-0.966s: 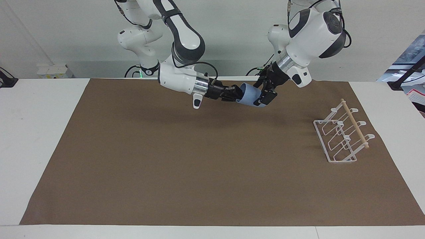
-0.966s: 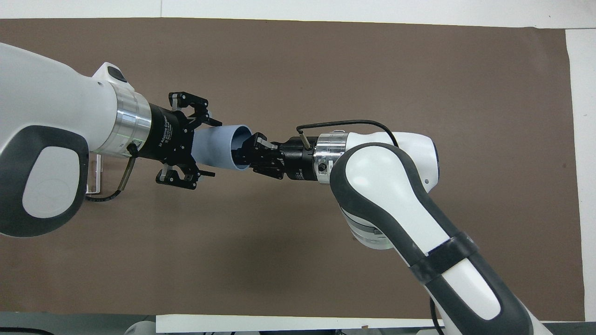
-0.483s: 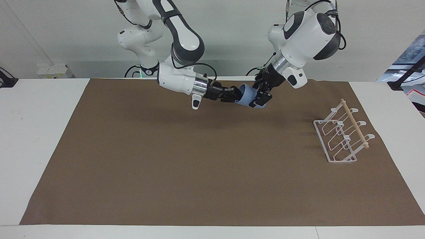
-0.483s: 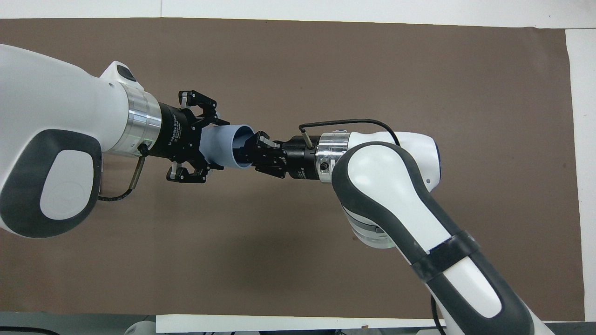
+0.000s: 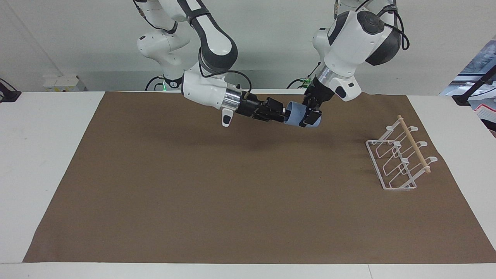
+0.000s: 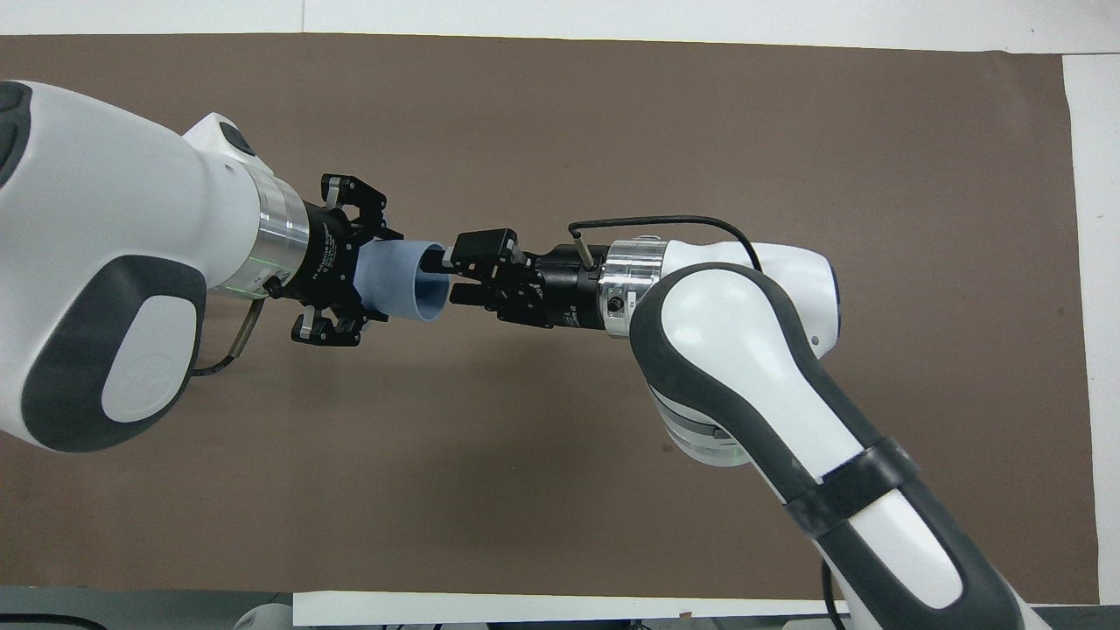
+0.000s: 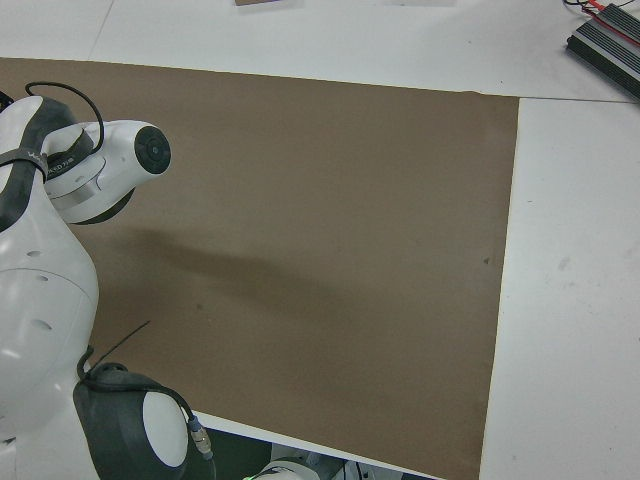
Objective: Hang cup on cup holder
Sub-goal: 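Close the left gripper on the cup while the right gripper releases, then carry the cup to the rack while the right gripper withdraws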
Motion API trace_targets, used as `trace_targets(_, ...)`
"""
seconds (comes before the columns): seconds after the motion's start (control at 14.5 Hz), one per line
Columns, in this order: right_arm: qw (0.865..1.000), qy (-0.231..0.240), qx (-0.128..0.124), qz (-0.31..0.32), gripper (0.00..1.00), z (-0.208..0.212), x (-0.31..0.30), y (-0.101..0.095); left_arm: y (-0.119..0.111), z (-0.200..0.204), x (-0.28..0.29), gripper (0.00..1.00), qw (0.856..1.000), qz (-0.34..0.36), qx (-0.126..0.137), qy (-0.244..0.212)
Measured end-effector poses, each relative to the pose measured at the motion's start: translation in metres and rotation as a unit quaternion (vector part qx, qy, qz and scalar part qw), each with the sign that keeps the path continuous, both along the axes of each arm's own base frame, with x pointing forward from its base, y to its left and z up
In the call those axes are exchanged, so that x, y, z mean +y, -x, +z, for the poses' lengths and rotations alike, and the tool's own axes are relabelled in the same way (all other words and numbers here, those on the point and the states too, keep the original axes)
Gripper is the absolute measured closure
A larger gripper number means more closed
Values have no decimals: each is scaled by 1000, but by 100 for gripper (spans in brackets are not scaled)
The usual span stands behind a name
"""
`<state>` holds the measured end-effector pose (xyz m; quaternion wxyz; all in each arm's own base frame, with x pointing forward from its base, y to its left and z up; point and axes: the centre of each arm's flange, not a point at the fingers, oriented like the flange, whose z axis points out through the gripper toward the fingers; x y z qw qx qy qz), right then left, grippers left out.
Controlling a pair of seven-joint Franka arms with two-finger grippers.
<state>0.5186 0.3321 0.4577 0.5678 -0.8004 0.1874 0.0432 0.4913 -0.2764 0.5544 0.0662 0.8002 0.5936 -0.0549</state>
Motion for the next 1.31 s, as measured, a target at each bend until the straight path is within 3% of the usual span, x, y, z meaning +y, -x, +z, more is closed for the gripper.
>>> trace_targets(0.14, 998, 51, -48, 5, 4, 20, -36, -15, -5, -6, 21, 20, 996, -10, -17, -86)
trace_targets(0.28, 984, 144, -102, 31, 0, 34, -83, -30, -12, -14, 43, 20, 982, -24, -36, -186)
trace_targets(0.34, 971, 199, -124, 51, 0, 36, -108, -36, -17, -19, 52, 20, 969, -33, -47, -242)
trace_targets(0.48, 940, 298, -143, 84, 0, 34, -159, -48, -32, -37, 71, 20, 927, -55, -66, -365)
trace_targets(0.55, 927, 334, -140, 95, 0, 30, -183, -52, -43, -51, 79, 20, 899, -68, -72, -427)
trace_targets(0.76, 891, 424, -108, 119, 0, 21, -266, -58, -77, -84, 113, 20, 797, -90, -88, -591)
trace_targets(0.9, 863, 476, -92, 143, 0, 34, -303, -53, -97, -100, 140, 20, 732, -85, -88, -670)
trace_targets(0.97, 844, 504, -84, 162, 0, 49, -314, -49, -105, -111, 151, 20, 710, -77, -93, -694)
trace_targets(1.1, 806, 555, -61, 197, 0, 96, -333, -38, -119, -137, 160, 20, 687, -56, -107, -717)
trace_targets(1.17, 793, 571, -49, 204, 0, 125, -341, -30, -125, -149, 160, 20, 681, -48, -110, -723)
trace_targets(1.31, 787, 582, -27, 204, 0, 175, -356, -13, -131, -167, 156, 20, 676, -40, -114, -727)
